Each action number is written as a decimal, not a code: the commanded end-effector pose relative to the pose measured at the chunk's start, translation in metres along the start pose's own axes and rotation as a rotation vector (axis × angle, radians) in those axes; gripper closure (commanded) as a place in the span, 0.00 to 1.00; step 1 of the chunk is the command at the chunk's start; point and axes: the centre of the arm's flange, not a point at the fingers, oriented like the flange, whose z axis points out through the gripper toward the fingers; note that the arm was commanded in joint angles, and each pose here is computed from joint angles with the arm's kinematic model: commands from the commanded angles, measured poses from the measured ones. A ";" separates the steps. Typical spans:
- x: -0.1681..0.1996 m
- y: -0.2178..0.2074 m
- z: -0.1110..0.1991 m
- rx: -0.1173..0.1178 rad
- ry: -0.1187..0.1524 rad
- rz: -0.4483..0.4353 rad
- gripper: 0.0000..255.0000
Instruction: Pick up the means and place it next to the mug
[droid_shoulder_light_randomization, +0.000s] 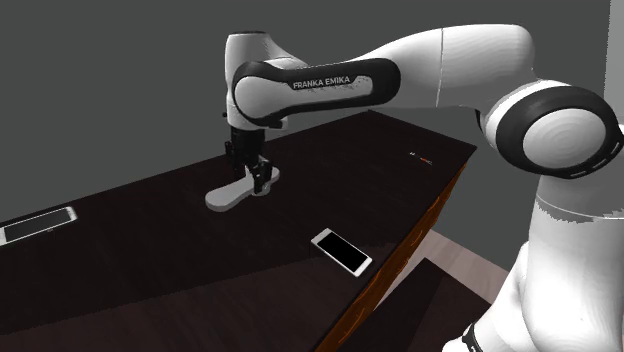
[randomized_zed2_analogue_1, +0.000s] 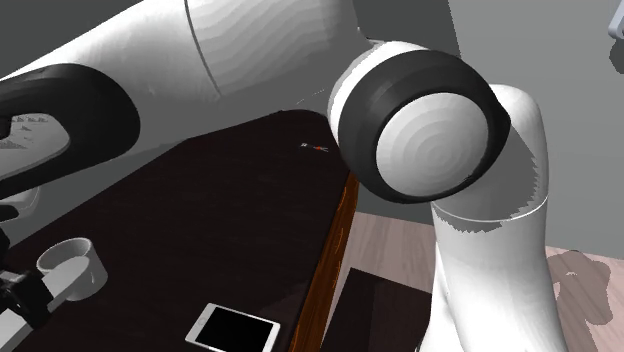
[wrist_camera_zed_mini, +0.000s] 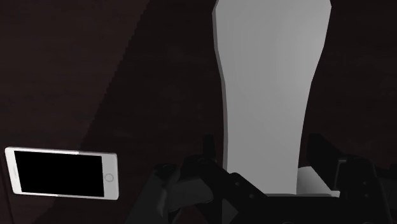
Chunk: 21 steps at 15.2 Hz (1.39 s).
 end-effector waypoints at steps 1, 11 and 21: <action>0.000 0.001 0.011 0.001 0.000 0.000 1.00; 0.001 0.002 0.064 0.001 0.000 0.000 1.00; 0.001 0.003 0.116 0.001 0.000 0.000 1.00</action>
